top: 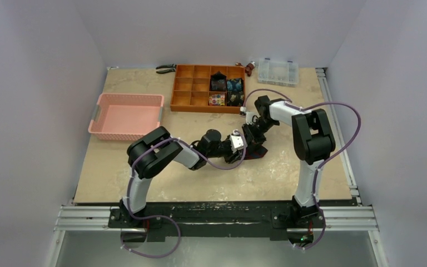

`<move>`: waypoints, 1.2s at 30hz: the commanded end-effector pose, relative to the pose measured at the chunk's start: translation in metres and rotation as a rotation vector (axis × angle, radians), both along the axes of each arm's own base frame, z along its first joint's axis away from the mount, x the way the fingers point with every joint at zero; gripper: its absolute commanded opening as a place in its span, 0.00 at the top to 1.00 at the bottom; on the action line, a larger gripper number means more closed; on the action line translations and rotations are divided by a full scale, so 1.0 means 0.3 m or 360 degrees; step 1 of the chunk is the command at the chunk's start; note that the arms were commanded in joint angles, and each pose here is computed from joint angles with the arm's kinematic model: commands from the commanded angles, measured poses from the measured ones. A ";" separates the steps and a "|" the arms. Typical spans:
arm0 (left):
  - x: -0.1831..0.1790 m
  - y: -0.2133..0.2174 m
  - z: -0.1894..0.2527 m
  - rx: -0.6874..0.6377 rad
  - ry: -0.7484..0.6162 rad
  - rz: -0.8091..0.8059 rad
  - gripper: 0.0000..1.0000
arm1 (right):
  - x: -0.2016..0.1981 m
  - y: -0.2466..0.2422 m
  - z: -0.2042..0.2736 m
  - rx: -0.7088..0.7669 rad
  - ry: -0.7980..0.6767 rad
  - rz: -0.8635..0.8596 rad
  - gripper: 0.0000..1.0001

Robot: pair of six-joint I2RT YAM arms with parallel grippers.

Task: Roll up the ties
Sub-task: Roll the tie at the center of the board.

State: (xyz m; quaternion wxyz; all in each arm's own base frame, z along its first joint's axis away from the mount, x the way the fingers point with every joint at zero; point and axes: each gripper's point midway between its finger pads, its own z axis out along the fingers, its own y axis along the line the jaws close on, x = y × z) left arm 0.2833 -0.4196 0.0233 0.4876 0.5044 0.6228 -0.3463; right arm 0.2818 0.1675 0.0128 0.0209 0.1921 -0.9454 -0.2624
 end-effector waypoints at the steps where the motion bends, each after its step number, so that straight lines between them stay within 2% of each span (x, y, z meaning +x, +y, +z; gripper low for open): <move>1: -0.067 0.148 -0.147 0.0455 0.0004 -0.0065 0.99 | 0.097 -0.048 -0.054 -0.0056 -0.0192 0.0145 0.85; 8: -0.099 0.237 -0.217 0.0801 0.0125 -0.0112 1.00 | 0.143 -0.121 0.127 0.0168 -0.0201 0.0067 0.59; 11: -0.105 0.253 -0.236 0.0922 0.0162 -0.0129 1.00 | 0.114 -0.117 0.202 0.0277 -0.0184 0.0040 0.50; 14: -0.102 0.260 -0.248 0.1004 0.0183 -0.0131 1.00 | 0.062 -0.070 0.269 0.0444 -0.0145 0.0003 0.32; 16: -0.101 0.260 -0.252 0.1039 0.0189 -0.0137 1.00 | 0.038 -0.037 0.287 0.0547 -0.0099 -0.0046 0.25; 19: -0.106 0.261 -0.264 0.1113 0.0224 -0.0157 1.00 | 0.013 -0.004 0.269 0.0650 -0.0007 -0.0101 0.25; 24: -0.115 0.258 -0.273 0.1164 0.0270 -0.0176 1.00 | -0.016 0.016 0.203 0.0705 0.0090 -0.0158 0.39; 28: -0.126 0.259 -0.278 0.1177 0.0283 -0.0195 1.00 | -0.022 0.026 0.175 0.0736 0.0090 -0.0188 0.43; 31: -0.138 0.258 -0.281 0.1178 0.0295 -0.0214 1.00 | -0.020 0.034 0.157 0.0759 0.0083 -0.0199 0.43; 33: -0.143 0.257 -0.282 0.1180 0.0297 -0.0222 1.00 | -0.015 0.043 0.150 0.0796 0.0096 -0.0209 0.38; 36: -0.146 0.256 -0.283 0.1184 0.0297 -0.0234 1.00 | 0.004 0.057 0.155 0.0853 0.0090 -0.0225 0.36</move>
